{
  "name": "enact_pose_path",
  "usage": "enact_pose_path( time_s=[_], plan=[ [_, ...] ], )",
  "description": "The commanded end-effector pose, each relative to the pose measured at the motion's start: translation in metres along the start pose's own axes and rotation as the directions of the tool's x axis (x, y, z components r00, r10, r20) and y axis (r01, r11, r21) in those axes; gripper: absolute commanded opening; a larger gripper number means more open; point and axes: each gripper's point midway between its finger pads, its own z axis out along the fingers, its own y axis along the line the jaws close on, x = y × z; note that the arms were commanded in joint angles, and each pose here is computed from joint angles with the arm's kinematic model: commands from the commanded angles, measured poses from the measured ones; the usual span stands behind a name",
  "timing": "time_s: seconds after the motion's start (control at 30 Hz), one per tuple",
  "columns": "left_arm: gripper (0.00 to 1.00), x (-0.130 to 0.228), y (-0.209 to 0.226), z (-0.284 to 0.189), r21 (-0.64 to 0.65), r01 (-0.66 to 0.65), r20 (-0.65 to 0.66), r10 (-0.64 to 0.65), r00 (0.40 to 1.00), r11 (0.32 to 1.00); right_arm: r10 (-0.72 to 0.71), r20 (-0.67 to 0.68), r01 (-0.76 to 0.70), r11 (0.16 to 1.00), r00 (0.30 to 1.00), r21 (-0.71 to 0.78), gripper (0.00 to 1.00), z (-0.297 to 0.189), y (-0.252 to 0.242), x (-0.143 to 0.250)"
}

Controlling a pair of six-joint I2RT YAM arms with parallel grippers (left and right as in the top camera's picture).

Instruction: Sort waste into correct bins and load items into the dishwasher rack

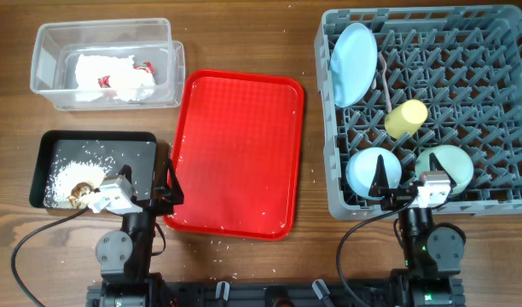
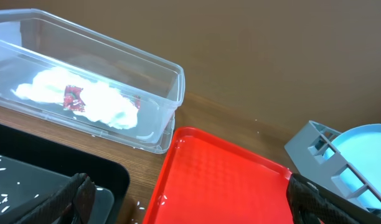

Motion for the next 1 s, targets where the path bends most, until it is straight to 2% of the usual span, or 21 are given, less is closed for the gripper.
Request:
enact_pose_path(
  time_s=[0.0,0.97],
  plan=[
    [1.0,0.0015,0.0011,-0.0002,-0.004,-0.026,0.001,0.026,1.0,1.0,-0.019,0.013,0.019,1.0,1.0,0.006,1.0,-0.0005,-0.0013,-0.0026],
    [1.0,0.0014,0.001,-0.0002,-0.004,-0.043,0.002,0.043,0.999,0.999,-0.019,0.013,0.019,1.0,1.0,0.006,1.0,-0.0005,-0.0013,-0.0027]
  ],
)
